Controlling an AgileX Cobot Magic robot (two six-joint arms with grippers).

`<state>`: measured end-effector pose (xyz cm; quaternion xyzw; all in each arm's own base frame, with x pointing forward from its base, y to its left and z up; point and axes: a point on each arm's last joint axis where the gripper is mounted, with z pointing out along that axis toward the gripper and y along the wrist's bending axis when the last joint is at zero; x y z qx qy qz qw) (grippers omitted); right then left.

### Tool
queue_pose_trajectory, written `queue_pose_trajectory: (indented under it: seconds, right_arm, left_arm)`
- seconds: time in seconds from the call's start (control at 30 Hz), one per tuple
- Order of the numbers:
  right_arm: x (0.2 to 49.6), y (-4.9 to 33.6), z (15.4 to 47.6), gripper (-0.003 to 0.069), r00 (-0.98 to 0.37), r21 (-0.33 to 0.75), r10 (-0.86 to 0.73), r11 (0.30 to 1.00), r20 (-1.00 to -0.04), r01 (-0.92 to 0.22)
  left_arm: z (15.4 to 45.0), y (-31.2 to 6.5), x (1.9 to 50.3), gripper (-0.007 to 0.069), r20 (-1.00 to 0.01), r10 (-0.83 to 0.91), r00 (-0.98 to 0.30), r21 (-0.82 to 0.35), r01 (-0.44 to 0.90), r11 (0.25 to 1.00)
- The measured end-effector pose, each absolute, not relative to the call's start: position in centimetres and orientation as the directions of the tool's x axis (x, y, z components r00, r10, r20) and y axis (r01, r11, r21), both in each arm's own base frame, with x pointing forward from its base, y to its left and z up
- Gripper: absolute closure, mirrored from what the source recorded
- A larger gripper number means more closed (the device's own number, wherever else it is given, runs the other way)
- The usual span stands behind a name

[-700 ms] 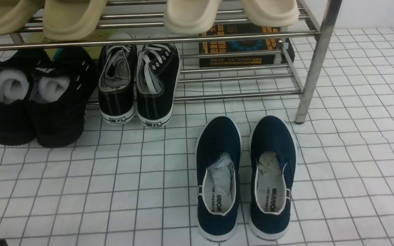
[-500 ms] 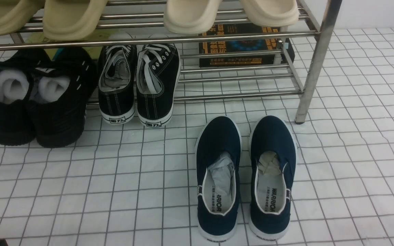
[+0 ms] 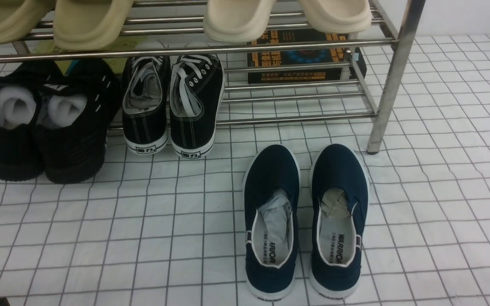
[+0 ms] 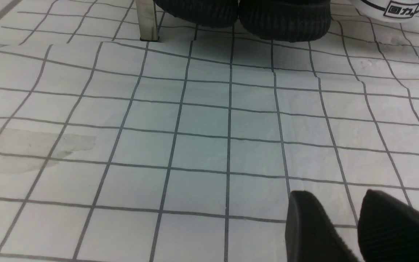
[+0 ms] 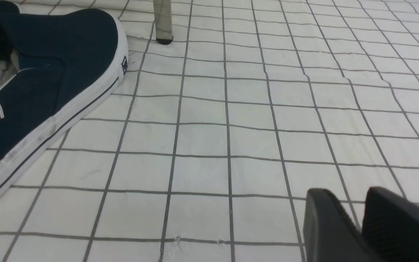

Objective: Take the shoes off the shelf with your hand from the white checkered tablecloth.
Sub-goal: 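Grasp the leftmost shoe on the bottom shelf of the shoe rack with the left gripper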

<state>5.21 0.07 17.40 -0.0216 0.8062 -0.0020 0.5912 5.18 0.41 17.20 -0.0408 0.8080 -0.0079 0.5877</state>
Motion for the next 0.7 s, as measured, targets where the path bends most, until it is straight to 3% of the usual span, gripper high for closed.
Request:
queue_pose_trajectory:
  seconds: [0.5,0.53,0.57,0.6,0.63,0.7]
  right_arm:
    - [5.2,0.1,17.4,0.0455,-0.3,-0.029,-0.037,0.999,-0.953,-0.032]
    - [5.2,0.1,17.4,0.0454,-0.3,-0.029,-0.037,0.999,-0.953,-0.032]
    - [5.2,0.1,17.4,0.0451,-0.3,-0.029,-0.037,0.999,-0.953,-0.032]
    - [5.2,0.1,17.4,0.0451,-0.3,-0.029,-0.037,0.999,-0.953,-0.032]
    - [5.2,0.1,17.4,0.0448,-0.3,-0.029,-0.037,0.999,-0.953,-0.032]
    - [5.2,0.1,17.4,0.0445,-0.3,-0.029,-0.037,0.999,-0.953,-0.032]
  left_arm:
    - [17.2,0.4,5.2,0.0384,-0.947,-0.1,-0.306,-0.086,-0.059,0.995]
    - [17.2,0.2,5.2,0.0384,-0.938,-0.163,-0.305,-0.15,-0.065,0.986]
    - [17.2,-0.1,5.2,0.0384,-0.904,-0.305,-0.301,-0.295,-0.078,0.952]
    - [17.2,-0.1,5.2,0.0384,-0.896,-0.327,-0.299,-0.318,-0.08,0.945]
    - [17.2,-0.5,5.2,0.0384,-0.83,-0.473,-0.296,-0.467,-0.095,0.879]
    - [17.2,-0.9,5.2,0.0384,-0.711,-0.639,-0.294,-0.636,-0.118,0.762]
